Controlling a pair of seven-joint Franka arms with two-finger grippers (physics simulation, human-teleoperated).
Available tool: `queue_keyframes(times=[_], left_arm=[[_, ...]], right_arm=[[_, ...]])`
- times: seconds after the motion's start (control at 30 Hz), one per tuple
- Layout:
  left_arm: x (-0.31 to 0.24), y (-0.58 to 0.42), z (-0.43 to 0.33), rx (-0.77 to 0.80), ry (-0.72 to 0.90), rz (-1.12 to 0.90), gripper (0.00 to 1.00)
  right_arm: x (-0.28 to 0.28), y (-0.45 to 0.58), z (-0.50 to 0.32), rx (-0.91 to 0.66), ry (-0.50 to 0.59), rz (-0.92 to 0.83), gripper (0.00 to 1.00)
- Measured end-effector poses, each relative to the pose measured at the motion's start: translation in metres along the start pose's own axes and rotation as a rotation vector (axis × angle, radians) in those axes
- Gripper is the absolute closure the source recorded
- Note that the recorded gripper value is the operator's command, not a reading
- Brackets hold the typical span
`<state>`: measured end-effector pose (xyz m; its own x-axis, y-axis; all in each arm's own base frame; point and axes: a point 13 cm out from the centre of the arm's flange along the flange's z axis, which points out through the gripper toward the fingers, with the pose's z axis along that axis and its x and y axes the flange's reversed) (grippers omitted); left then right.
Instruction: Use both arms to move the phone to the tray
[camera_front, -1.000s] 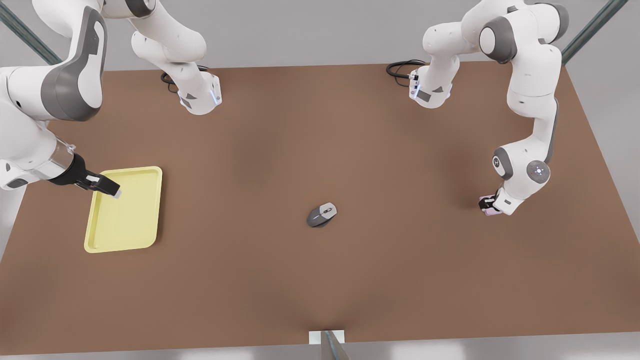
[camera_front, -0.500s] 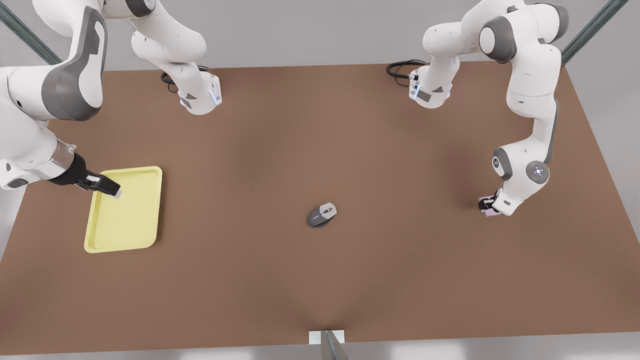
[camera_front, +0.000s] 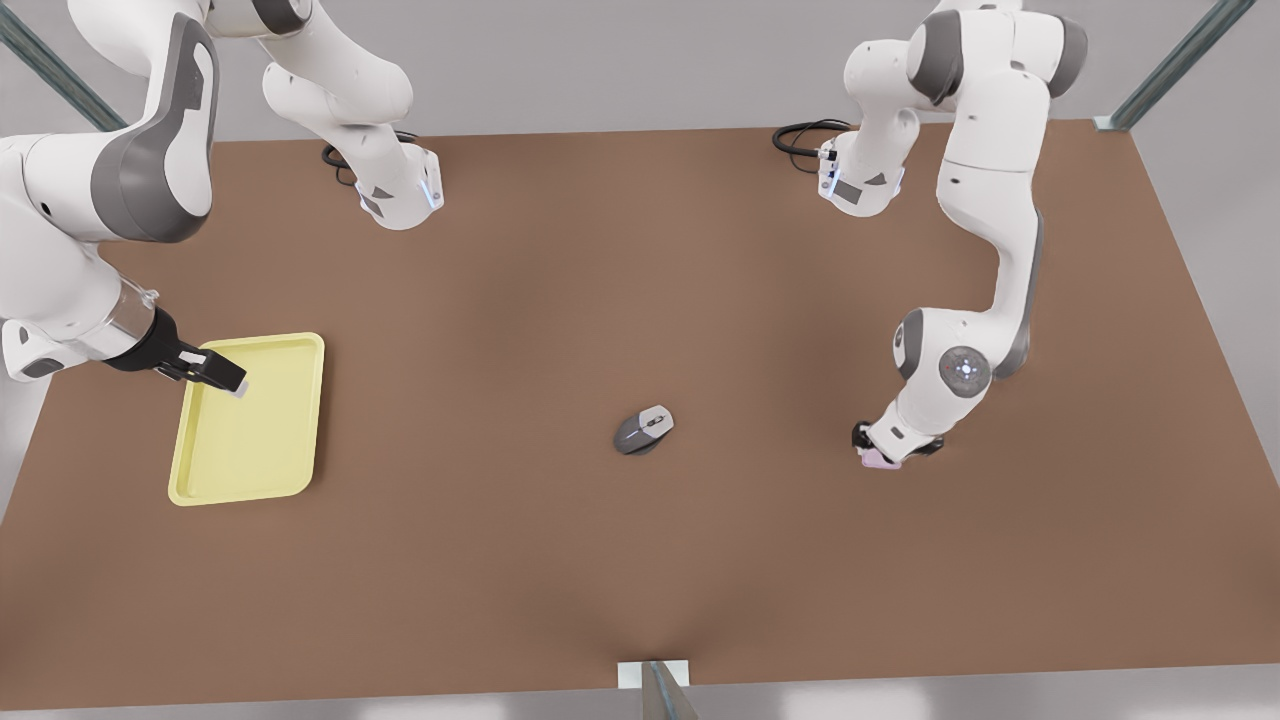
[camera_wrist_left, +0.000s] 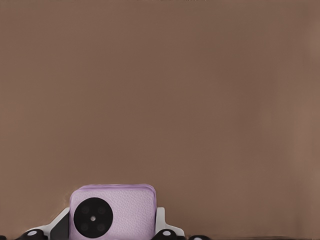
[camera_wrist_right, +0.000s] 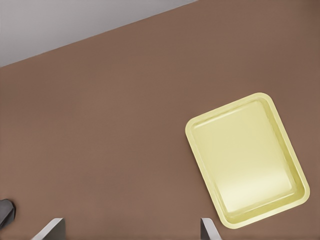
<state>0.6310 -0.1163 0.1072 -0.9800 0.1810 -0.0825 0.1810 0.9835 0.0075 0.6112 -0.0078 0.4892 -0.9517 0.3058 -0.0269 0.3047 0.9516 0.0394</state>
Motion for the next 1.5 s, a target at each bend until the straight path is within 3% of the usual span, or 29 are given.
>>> queue_keyframes(times=[0.3, 0.83, 1.07, 1.1, 1.13, 1.37, 1.5], left_arm=[[-0.042, -0.256, -0.017, 0.034, -0.008, 0.048, 0.25], [-0.014, -0.554, -0.010, 0.256, -0.115, -0.060, 0.24], [-0.037, -0.581, -0.001, 0.328, -0.261, -0.049, 0.22], [-0.038, -0.583, 0.002, 0.335, -0.271, -0.049, 0.16], [-0.039, -0.585, 0.002, 0.343, -0.281, -0.048, 0.01], [-0.035, -0.588, 0.018, 0.339, -0.307, -0.021, 0.00], [-0.098, -0.485, -0.075, 0.249, -0.219, -0.151, 0.00]], right_arm=[[0.001, 0.001, 0.002, 0.003, 0.003, -0.003, 0.00], [-0.001, 0.008, 0.005, 0.002, 0.003, -0.012, 0.00], [0.003, 0.003, -0.022, -0.007, -0.015, -0.004, 0.00], [0.006, 0.001, -0.026, -0.007, -0.012, -0.001, 0.00], [0.008, -0.003, -0.033, -0.006, -0.015, 0.006, 0.00], [0.015, -0.020, -0.040, 0.010, 0.027, 0.002, 0.00], [0.015, -0.021, -0.028, 0.031, 0.055, -0.030, 0.00]])
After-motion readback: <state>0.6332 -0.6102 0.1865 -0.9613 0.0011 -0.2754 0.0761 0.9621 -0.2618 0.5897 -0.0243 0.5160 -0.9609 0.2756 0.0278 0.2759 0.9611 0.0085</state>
